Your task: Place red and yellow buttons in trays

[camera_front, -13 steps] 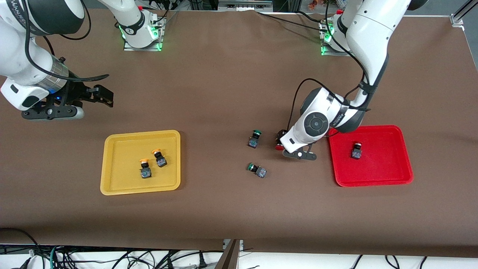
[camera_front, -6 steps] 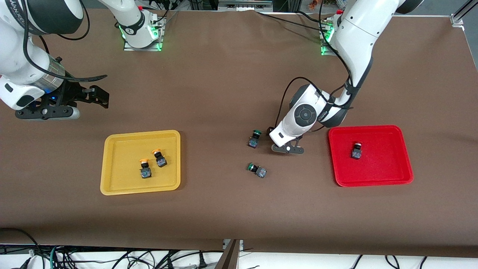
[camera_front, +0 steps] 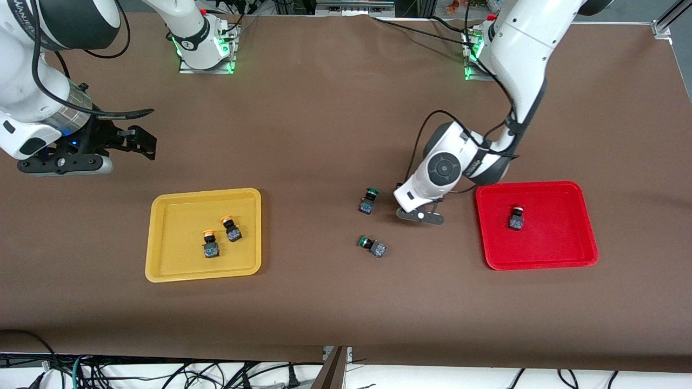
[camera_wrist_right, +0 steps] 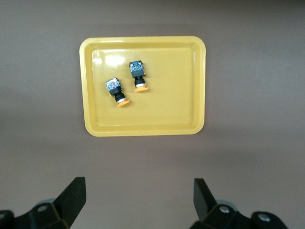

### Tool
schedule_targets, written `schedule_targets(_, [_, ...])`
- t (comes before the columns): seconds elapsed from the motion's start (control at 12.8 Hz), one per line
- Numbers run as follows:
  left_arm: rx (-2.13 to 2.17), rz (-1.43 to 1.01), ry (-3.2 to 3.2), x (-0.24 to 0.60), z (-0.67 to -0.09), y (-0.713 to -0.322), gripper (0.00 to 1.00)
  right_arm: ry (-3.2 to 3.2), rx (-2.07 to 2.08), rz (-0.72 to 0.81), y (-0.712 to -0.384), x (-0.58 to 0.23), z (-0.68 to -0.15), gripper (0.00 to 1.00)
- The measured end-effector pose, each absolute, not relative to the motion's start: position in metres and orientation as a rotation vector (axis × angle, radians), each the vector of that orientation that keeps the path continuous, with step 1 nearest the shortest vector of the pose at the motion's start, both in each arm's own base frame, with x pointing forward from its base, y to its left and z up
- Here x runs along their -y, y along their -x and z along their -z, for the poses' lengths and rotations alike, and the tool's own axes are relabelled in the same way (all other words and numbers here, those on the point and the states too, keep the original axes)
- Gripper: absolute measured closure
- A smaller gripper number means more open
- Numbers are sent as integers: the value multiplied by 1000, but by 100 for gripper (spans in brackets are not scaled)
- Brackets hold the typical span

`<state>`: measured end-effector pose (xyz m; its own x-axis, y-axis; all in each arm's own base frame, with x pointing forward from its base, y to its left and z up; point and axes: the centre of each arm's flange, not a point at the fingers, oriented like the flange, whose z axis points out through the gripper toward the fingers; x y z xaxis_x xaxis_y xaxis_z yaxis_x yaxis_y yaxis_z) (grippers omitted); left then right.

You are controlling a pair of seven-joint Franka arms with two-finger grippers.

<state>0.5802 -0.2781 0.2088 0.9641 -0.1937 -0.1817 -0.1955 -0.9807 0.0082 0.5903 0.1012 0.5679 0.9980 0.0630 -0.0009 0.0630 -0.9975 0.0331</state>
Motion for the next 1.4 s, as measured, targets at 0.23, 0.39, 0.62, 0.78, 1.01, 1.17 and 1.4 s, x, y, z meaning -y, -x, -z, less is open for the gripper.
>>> schedule_targets(0.23, [-329, -355, 3077, 188, -269, -611, 59, -3106, -97, -8, -591, -101, -568, 0])
schedule_targets(0.39, [-393, -397, 3043, 123, -285, -622, 59, -3107, -87, -26, -593, -97, -571, 0])
schedule_targets(0.62, [-512, -455, 3011, 53, -262, -628, 59, -3107, -88, -34, -597, -98, -568, 0])
schedule_targets(0.78, [-542, -437, 3020, 48, -245, -632, 42, -3107, -95, -31, -598, -100, -565, 0])
schedule_targets(1.01, [-560, -384, 3024, 55, -256, -639, 11, -3108, -95, -34, -598, -101, -566, 0])
schedule_targets(1.17, [-540, -269, 3024, 53, -306, -656, 0, -3108, -95, -36, -598, -101, -566, 0])
schedule_targets(1.4, [-466, -205, 3004, 40, -446, -665, 0, -3108, -95, -38, -598, -101, -567, 0])
